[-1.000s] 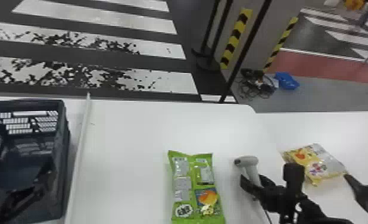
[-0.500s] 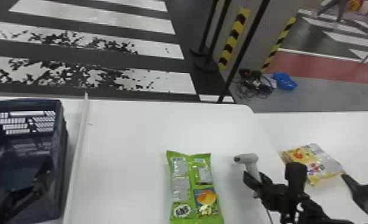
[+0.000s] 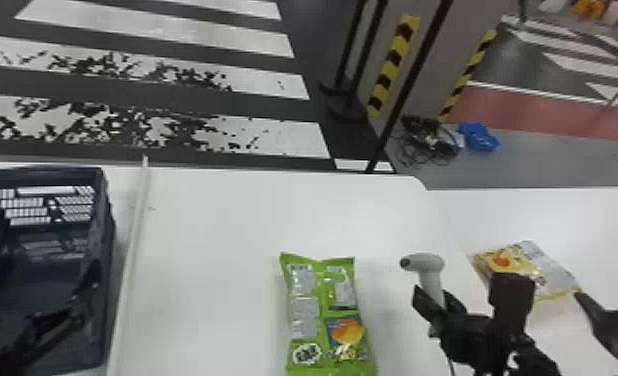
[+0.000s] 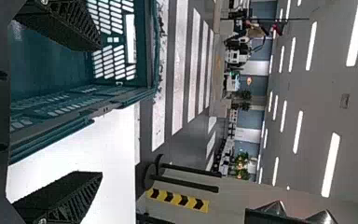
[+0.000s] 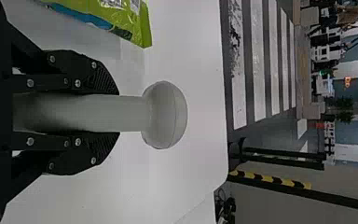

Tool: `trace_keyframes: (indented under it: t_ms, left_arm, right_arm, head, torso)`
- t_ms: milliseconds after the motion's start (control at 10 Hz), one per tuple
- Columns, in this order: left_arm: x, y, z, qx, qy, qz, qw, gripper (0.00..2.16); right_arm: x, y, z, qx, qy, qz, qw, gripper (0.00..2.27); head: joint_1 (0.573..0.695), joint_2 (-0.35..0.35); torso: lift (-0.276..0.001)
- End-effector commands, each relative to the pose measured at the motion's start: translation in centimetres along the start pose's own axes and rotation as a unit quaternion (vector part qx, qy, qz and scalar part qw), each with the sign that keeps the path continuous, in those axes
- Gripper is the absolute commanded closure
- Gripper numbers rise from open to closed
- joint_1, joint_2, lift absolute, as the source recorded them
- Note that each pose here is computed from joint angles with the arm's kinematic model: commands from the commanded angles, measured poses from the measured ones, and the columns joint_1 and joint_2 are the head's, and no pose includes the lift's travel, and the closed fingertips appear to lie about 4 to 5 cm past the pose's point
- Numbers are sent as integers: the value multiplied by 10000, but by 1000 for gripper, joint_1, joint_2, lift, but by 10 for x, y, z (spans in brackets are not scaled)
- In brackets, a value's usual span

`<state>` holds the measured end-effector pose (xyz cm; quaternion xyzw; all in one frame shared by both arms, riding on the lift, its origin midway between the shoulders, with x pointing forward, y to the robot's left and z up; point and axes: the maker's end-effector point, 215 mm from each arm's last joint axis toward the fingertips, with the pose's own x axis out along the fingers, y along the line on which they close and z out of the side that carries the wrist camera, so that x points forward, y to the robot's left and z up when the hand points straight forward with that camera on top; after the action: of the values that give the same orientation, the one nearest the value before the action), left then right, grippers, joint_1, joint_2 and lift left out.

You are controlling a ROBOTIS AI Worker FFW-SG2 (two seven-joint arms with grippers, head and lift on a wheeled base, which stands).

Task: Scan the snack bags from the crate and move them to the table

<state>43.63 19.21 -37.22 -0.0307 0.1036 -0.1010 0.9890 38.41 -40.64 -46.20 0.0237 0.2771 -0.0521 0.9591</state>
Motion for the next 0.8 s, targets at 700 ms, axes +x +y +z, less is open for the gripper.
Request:
trace_keyframes:
  t_ms: [700]
  left_arm:
    - [4, -8, 2, 29, -14, -143, 9999, 33]
  right_arm:
    - [-47, 165, 2, -28, 81, 352, 9993, 2240]
  head:
    - [695, -142]
  torso:
    - [-95]
